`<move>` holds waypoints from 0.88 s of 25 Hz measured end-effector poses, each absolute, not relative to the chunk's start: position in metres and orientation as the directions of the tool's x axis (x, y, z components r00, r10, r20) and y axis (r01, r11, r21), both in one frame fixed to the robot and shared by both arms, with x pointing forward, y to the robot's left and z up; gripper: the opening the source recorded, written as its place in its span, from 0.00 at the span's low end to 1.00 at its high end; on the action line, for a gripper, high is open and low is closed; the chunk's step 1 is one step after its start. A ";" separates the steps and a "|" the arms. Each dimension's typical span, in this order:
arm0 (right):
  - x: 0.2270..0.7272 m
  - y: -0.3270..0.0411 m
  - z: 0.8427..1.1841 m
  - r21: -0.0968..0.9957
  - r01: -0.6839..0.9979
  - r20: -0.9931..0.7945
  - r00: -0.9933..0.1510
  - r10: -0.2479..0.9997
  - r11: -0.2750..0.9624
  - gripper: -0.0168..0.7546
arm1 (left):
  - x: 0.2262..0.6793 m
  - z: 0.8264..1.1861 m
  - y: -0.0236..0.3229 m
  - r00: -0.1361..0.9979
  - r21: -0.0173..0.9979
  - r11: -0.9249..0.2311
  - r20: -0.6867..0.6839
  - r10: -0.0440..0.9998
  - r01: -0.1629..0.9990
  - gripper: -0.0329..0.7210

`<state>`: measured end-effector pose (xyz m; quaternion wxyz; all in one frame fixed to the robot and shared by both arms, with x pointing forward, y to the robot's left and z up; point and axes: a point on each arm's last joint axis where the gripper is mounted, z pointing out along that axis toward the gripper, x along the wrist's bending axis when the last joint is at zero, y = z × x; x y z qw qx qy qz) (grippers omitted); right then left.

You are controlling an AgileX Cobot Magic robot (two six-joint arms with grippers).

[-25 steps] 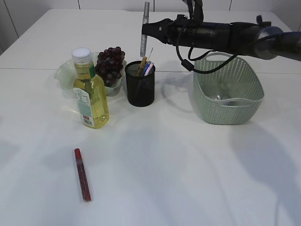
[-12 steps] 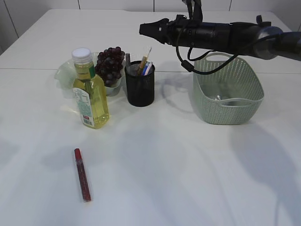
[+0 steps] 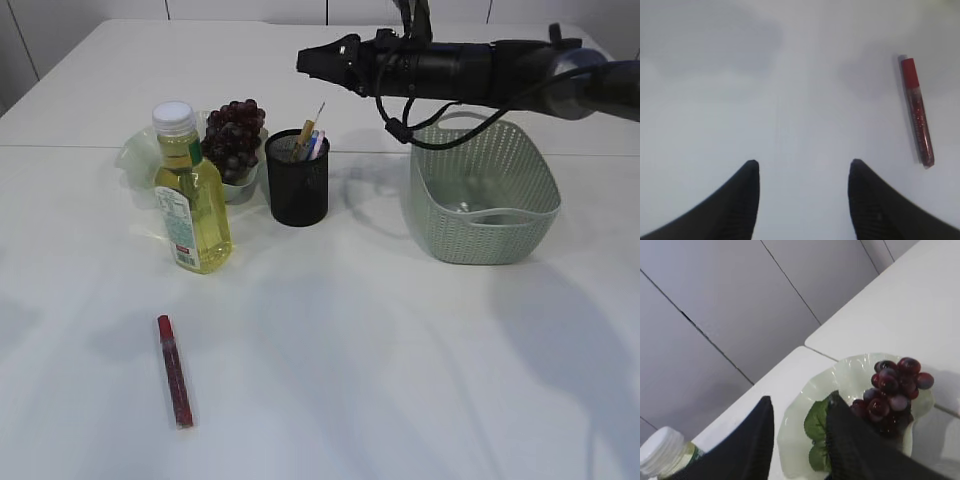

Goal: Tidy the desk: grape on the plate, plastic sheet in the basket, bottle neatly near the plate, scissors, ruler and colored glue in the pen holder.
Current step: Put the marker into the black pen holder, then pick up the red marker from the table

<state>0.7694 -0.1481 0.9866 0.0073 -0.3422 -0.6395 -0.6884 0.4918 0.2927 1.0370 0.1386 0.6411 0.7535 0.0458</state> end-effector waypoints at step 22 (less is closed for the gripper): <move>0.654 -0.222 1.118 0.438 0.885 0.146 -0.244 0.959 0.158 0.40 | 0.492 1.038 0.290 -0.136 0.244 0.177 -0.175 0.975 0.954 0.59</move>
